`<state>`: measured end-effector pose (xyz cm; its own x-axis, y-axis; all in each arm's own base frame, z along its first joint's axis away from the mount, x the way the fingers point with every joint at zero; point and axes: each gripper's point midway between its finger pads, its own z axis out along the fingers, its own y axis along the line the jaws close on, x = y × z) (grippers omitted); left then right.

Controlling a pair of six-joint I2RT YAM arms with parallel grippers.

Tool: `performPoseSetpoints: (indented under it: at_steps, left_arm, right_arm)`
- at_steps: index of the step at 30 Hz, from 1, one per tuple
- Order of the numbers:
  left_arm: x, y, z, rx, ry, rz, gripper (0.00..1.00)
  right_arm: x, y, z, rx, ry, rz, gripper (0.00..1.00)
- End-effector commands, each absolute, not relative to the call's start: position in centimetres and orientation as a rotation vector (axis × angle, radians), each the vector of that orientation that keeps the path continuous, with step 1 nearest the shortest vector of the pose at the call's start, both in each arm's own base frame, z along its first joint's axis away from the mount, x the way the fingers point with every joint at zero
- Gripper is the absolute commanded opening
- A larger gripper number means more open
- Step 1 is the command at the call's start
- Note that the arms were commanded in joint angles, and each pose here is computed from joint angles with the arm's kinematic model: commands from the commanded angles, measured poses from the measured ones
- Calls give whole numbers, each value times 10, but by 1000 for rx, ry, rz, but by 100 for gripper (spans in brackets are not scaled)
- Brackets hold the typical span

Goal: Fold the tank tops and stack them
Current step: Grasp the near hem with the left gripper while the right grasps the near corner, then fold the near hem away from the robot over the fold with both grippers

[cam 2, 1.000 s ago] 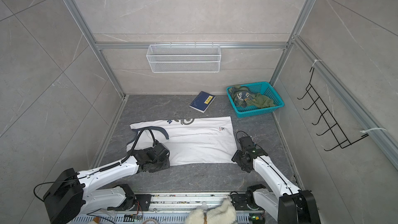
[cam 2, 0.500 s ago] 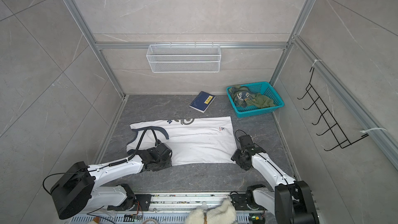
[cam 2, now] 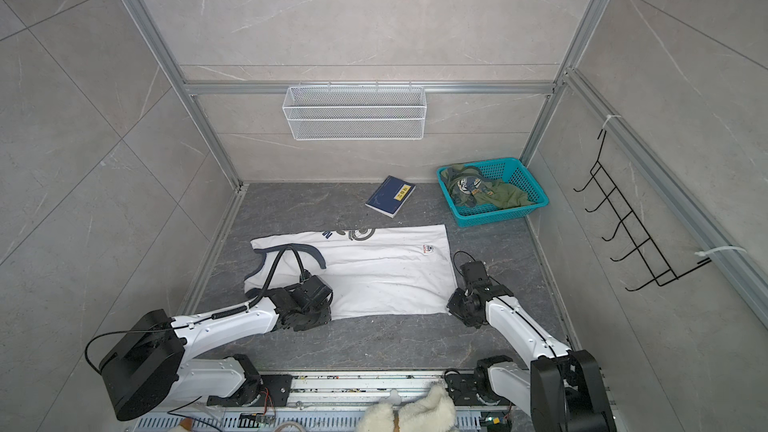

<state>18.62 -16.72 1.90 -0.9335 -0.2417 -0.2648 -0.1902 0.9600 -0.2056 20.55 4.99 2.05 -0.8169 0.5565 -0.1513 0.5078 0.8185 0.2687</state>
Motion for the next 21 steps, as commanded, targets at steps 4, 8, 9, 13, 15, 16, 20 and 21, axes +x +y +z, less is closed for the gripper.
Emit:
performPoseSetpoints:
  at_steps: [4,8,9,13,15,16,20,21]
  left_arm:
    - [187,-164,37,-313,2807,-238,16]
    - [190,-168,51,-254,2811,-235,12]
    - [191,-169,54,-241,2814,-229,11]
    - [200,-171,66,-211,2786,-214,10]
    - [207,-171,73,-213,2774,-204,10]
    - [211,-172,75,-217,2768,-210,10]
    - [233,-172,88,-245,2739,-226,10]
    - [239,-173,90,-247,2732,-234,10]
  right_arm:
    - [206,46,30,796,2775,287,14]
    - [210,45,41,776,2754,284,11]
    - [212,44,45,770,2747,278,11]
    - [223,45,60,735,2716,285,7]
    - [231,46,70,718,2693,295,5]
    - [235,47,74,714,2683,300,5]
    - [255,47,94,699,2633,300,2]
    - [260,46,97,694,2623,296,2]
